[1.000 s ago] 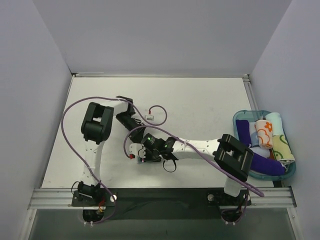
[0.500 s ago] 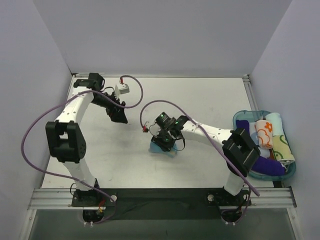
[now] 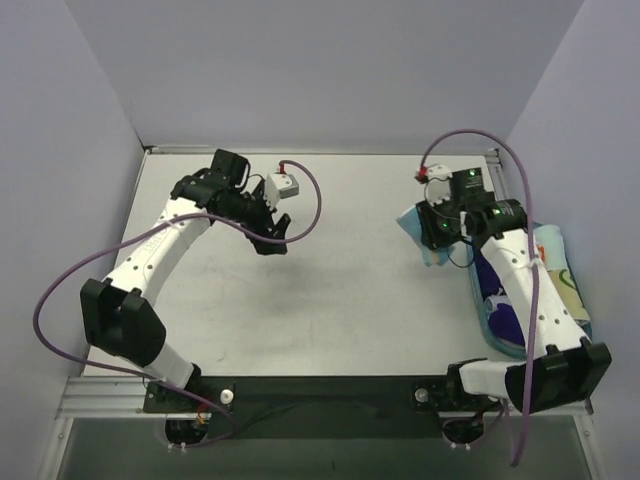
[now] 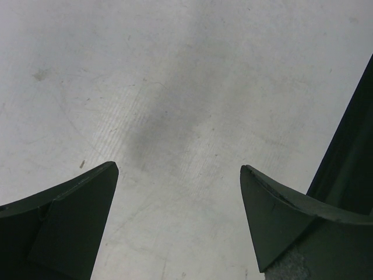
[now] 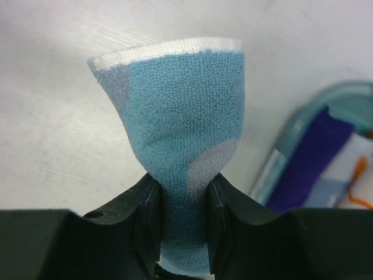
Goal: Roll the towels
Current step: Place the rolled towel into the container
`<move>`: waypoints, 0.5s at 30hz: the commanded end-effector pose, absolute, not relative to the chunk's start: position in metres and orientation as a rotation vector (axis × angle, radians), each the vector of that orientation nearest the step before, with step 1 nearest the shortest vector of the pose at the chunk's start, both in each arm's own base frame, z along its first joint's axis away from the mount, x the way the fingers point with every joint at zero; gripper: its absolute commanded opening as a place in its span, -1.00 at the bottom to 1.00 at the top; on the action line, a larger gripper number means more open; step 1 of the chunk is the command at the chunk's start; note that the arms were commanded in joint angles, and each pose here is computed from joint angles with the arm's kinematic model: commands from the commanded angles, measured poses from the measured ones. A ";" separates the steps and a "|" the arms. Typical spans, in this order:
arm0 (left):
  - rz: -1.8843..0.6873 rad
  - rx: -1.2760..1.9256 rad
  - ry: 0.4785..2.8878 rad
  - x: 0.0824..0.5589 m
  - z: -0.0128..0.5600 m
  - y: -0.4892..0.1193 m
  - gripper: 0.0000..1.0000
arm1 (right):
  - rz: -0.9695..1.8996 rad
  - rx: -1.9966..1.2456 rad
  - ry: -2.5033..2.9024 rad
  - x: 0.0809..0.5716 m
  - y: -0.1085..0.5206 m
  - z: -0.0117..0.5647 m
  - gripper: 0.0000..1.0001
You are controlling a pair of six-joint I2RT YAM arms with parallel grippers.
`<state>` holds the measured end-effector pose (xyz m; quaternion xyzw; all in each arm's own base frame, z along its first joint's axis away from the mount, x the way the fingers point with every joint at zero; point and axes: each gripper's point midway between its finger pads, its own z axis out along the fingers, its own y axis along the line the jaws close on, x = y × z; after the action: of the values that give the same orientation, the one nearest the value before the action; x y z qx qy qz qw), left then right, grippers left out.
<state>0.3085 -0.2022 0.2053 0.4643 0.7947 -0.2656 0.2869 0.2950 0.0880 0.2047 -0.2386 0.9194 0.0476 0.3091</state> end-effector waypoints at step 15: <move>-0.688 0.908 2.375 0.319 0.221 -0.212 0.95 | -0.213 0.077 2.710 0.236 -0.115 0.152 -1.00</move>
<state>0.3174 -0.2136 0.2090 0.3502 0.8630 -0.2659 0.2488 0.2298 -0.1019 0.1640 0.0260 0.9748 -0.0749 0.2085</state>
